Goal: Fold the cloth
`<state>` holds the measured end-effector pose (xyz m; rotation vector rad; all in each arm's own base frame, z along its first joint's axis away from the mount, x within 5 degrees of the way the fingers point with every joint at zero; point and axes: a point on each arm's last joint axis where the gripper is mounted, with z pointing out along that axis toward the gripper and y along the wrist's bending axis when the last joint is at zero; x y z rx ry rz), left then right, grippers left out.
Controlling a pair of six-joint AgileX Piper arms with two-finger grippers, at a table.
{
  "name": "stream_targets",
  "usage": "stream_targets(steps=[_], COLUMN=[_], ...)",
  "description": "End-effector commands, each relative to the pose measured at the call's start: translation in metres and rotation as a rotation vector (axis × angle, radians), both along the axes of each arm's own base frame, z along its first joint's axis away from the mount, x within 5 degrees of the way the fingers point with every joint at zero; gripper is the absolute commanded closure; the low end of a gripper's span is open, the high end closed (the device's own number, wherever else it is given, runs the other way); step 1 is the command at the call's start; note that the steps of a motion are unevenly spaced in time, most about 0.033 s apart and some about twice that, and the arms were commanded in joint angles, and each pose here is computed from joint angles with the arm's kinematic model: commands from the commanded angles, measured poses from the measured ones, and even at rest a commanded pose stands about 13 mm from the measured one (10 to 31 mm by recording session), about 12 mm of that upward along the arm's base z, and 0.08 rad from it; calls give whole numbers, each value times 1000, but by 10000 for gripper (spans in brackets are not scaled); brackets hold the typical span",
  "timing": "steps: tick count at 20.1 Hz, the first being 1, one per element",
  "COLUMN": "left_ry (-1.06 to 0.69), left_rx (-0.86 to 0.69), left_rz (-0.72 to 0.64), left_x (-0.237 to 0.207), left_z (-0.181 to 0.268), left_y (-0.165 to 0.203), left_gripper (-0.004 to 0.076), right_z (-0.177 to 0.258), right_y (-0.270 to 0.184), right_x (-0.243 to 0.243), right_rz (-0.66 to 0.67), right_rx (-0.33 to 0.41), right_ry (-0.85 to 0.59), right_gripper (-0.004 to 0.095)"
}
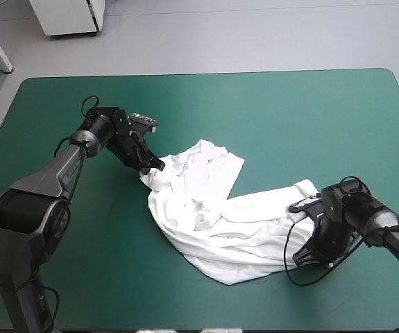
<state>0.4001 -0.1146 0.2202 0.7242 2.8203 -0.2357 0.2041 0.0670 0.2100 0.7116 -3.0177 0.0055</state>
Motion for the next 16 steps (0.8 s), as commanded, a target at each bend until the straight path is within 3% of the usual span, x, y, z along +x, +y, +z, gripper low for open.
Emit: stream_targets(steps=[1, 5, 8, 16], left_ry=[-79, -167, -317, -1088], left_rx=[-34, -38, -65, -266], left_rz=[-11, -30, -29, 24], left_x=[-13, -49, -92, -221], left_z=[47, 109, 170, 365], left_y=[-1, 9, 21, 56], left_gripper=[733, 733, 733, 733], right_z=[16, 94, 170, 340], right_y=[4, 8, 6, -14], right_x=[9, 20, 16, -37], right_rz=[0, 4, -17, -40], right_rx=[36, 94, 175, 355], right_ry=[-50, -243, -477, -1083], right_gripper=[925, 925, 925, 925])
